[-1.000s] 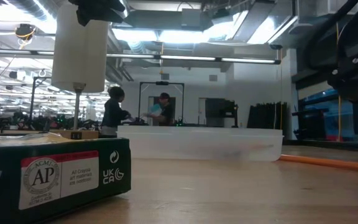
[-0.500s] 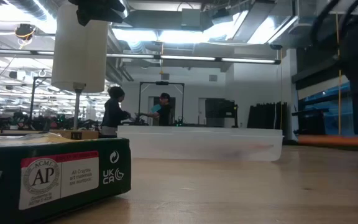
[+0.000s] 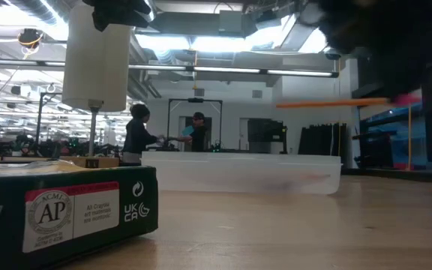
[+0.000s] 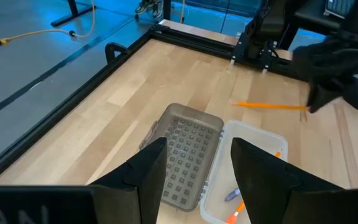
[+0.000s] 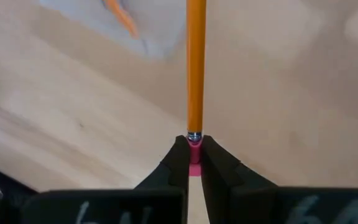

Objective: Pack school essentials
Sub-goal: Put the orange pencil into the transparent supply box

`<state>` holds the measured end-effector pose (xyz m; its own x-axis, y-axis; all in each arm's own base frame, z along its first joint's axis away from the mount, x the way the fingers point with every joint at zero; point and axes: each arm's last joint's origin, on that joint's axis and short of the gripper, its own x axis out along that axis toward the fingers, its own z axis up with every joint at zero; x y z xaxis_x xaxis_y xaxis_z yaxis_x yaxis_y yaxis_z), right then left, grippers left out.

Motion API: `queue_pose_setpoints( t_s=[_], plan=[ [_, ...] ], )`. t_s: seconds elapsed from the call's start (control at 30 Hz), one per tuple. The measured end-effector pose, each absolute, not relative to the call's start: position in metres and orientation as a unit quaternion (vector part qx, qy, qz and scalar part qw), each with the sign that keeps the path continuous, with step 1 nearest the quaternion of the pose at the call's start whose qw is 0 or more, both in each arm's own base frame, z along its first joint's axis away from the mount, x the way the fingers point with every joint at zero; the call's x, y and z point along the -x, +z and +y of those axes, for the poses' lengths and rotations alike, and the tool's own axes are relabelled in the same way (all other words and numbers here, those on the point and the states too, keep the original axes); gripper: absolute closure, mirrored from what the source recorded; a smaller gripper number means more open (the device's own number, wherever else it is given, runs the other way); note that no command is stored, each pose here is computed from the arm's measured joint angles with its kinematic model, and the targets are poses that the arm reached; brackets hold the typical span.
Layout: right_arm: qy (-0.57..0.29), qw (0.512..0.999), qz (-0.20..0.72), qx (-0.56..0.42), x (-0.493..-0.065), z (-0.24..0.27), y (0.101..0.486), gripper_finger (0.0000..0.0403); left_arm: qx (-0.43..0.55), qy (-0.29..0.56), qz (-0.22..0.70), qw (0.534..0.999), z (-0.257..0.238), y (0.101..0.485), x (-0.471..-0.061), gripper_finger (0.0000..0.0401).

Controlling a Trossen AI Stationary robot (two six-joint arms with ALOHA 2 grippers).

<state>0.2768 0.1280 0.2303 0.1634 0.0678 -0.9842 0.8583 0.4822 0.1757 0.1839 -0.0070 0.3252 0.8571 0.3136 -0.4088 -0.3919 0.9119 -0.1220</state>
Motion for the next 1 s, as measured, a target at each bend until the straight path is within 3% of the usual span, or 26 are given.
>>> queue_pose_setpoints(
  t_s=[0.33, 0.73, 1.0],
  plan=[
    [-0.191, 0.738, 0.512, -0.396, -0.331, 0.078, 0.224, 0.0382, 0.101, 0.184, 0.194, 0.958, -0.007, 0.325, -0.184, 0.0227],
    [-0.144, 0.727, 0.576, -0.346, -0.344, 0.068, 0.192, 0.0381, 0.101, 0.184, 0.194, 0.958, -0.007, 0.325, -0.184, 0.0227],
    [-0.134, 0.735, 0.578, -0.329, -0.344, 0.067, 0.192, 0.0292, 0.101, 0.184, 0.194, 0.958, -0.007, 0.325, -0.184, 0.0227]
  ],
)
